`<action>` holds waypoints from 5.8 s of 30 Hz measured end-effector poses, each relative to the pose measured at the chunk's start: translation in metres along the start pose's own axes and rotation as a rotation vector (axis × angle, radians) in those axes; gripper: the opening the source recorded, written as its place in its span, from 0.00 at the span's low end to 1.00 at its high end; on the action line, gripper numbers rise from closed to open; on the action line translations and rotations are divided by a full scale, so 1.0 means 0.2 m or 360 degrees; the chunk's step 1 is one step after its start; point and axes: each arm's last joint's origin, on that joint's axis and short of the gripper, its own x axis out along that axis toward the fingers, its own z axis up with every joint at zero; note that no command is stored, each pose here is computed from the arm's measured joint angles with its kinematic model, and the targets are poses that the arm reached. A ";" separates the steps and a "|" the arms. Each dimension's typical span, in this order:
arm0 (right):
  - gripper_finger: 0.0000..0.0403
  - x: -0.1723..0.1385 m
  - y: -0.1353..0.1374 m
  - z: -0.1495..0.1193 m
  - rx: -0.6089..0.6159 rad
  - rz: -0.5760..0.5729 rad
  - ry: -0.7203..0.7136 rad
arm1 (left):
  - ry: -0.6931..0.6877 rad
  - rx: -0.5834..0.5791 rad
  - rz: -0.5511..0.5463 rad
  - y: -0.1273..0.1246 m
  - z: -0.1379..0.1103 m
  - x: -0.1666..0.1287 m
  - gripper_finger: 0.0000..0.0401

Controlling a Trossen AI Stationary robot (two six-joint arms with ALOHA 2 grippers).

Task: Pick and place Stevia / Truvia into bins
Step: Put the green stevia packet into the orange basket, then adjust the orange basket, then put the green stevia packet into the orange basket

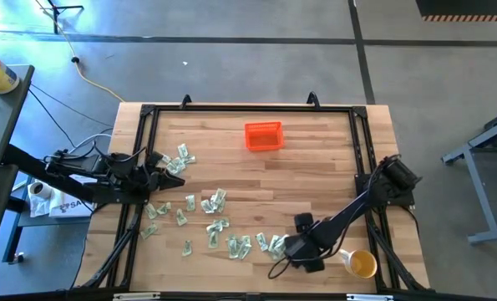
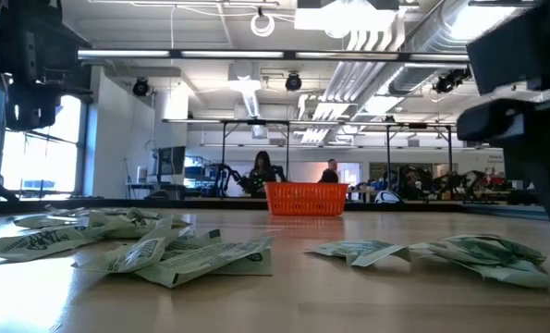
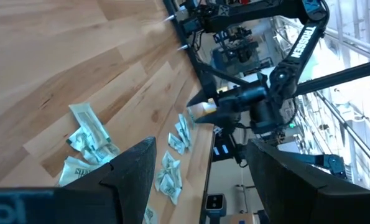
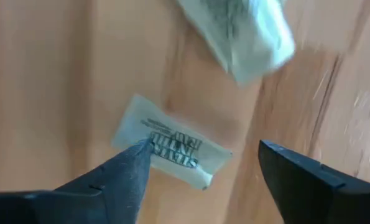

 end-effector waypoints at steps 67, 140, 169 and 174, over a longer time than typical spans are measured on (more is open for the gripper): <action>0.28 -0.09 -1.80 0.05 0.1776 -0.0098 -0.0851 | -0.0281 -0.0116 0.0106 0.01 0.03 0.00 0.71; 0.46 0.02 -0.15 0.17 0.0003 0.0287 -0.0407 | -0.0156 -0.0069 0.0062 0.01 0.01 0.00 0.71; 0.10 -0.11 -0.12 0.20 0.0316 0.0277 -0.0274 | -0.0152 -0.0068 0.0061 0.01 0.01 0.00 0.71; 0.32 -0.11 -0.08 0.20 0.0171 0.0189 -0.0388 | -0.0149 -0.0068 0.0060 0.01 0.01 0.00 0.71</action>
